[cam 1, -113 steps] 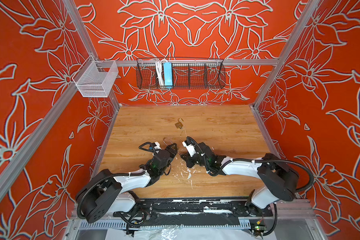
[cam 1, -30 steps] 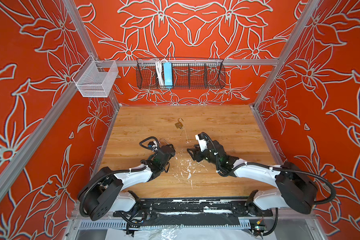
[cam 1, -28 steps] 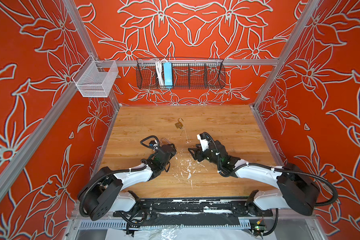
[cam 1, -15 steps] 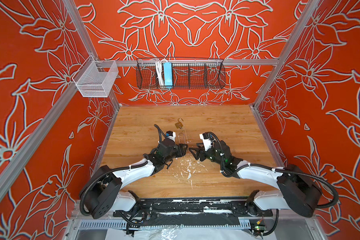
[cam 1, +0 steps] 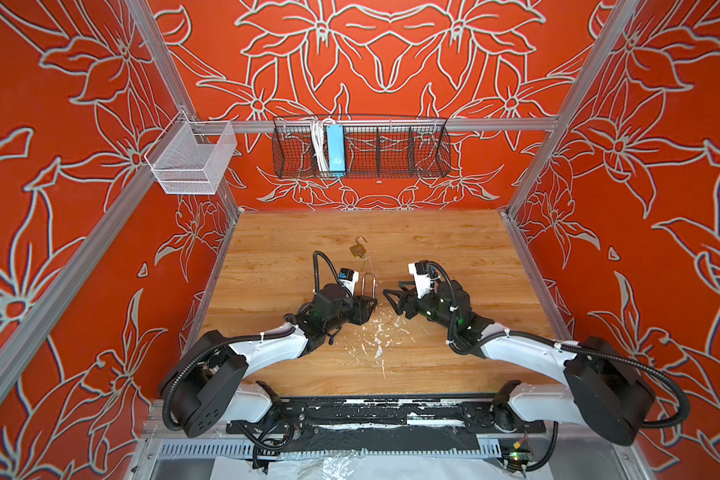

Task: Unlock with the key
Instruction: 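Close the right gripper on the padlock's steel shackle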

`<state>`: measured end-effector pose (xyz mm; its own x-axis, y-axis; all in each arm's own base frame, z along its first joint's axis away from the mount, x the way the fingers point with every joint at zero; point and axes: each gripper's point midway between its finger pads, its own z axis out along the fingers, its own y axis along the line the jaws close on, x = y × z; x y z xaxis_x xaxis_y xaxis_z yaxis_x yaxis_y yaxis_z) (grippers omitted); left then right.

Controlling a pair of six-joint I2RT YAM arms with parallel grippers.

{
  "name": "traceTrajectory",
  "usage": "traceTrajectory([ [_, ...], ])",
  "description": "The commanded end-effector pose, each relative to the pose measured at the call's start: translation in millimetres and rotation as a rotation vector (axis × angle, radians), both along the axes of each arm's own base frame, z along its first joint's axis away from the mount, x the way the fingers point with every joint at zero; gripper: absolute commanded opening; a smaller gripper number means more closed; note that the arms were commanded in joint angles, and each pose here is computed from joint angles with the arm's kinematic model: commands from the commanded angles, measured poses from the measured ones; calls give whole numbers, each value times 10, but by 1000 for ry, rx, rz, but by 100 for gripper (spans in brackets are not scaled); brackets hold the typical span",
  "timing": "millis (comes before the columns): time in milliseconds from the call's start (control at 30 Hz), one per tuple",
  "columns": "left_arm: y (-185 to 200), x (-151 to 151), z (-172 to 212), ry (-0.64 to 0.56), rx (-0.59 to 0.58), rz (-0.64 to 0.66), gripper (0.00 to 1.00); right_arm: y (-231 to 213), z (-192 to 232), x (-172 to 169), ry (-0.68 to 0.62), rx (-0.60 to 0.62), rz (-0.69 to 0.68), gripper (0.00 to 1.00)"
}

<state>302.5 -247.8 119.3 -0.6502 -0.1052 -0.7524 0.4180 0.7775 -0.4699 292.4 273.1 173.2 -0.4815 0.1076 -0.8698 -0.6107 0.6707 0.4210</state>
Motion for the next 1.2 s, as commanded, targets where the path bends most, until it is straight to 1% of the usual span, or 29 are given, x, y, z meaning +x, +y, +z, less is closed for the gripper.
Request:
traceTrajectory([
  [0,-190,43,422,-117,-58,-76,0,150,-8,-14,34,8,74,70],
  [267,-363,-67,488,-116,-66,-144,0,162,-69,9,53,9,68,70],
  [400,-434,-103,475,-114,-58,-160,0,104,-73,42,49,-5,30,69],
  [467,-458,-116,457,-116,-44,-163,0,74,-91,67,51,-16,9,65],
  [600,-499,-135,450,-120,-33,-171,0,96,-97,64,60,-13,18,45],
  [700,-508,-137,444,-122,-25,-169,0,88,-92,64,59,-10,14,36],
  [767,-503,-130,436,-122,-21,-164,0,81,-83,61,57,-12,13,35],
  [833,-504,-128,422,-118,-13,-163,0,79,-75,57,56,-8,12,30],
  [900,-506,-127,418,-117,-12,-162,0,79,-75,57,57,-9,12,29],
  [1067,-518,-117,389,-108,-6,-160,0,83,-83,58,60,-9,13,17],
  [1167,-515,-106,366,-102,1,-155,0,85,-76,56,59,-8,15,13],
])
